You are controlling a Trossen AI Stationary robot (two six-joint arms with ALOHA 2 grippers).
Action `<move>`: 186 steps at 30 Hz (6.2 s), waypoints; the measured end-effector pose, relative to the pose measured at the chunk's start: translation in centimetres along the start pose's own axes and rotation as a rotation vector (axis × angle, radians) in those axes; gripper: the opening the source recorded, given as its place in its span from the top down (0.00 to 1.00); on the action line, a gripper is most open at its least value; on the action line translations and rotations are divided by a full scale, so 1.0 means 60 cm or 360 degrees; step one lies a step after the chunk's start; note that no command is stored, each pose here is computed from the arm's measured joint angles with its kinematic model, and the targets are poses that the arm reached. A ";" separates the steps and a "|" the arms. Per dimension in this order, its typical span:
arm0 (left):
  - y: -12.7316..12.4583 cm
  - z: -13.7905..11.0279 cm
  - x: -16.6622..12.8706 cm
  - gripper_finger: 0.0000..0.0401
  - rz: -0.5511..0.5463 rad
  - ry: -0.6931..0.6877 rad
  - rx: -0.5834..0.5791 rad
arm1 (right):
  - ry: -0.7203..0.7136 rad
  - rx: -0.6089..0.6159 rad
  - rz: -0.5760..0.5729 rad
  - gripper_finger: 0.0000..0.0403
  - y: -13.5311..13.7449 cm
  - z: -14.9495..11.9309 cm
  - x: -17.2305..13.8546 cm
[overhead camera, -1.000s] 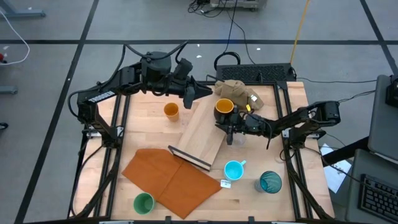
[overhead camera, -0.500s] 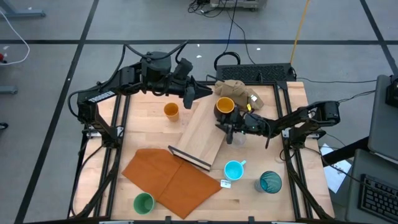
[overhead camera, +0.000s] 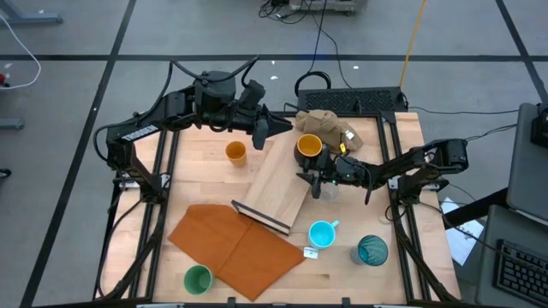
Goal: Stack small to large cups/mugs on shelf
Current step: Put the black mug on the shelf, then put the blue cup on the shelf
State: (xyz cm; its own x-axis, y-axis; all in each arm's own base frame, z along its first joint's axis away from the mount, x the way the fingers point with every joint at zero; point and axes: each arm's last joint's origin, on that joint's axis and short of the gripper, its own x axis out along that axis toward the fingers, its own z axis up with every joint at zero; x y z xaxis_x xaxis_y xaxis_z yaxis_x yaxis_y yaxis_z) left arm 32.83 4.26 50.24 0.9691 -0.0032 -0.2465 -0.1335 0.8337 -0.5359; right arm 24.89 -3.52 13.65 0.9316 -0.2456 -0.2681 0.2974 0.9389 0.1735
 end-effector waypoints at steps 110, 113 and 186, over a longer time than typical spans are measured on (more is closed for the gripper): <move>-0.037 -0.094 0.091 0.81 0.0086 0.0305 -0.0014 | 0.1548 0.0136 0.0647 0.69 0.261 0.257 -0.333; -0.038 -0.095 0.091 0.81 0.0066 0.0317 0.0018 | 0.1640 0.0111 0.0536 0.69 0.266 0.243 -0.326; -0.092 -0.119 0.088 0.81 -0.0137 0.0320 0.0135 | 0.2083 -0.0017 0.0067 0.99 0.281 0.126 -0.274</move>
State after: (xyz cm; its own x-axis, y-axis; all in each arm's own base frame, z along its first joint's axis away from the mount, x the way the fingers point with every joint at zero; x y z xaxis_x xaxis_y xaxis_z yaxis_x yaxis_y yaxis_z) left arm 37.21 -4.31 46.11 0.9143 -0.1791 -0.3632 -0.0260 0.8691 -0.4939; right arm 16.17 14.49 28.16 0.0463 0.1929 -0.9801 0.2661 0.9433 0.1982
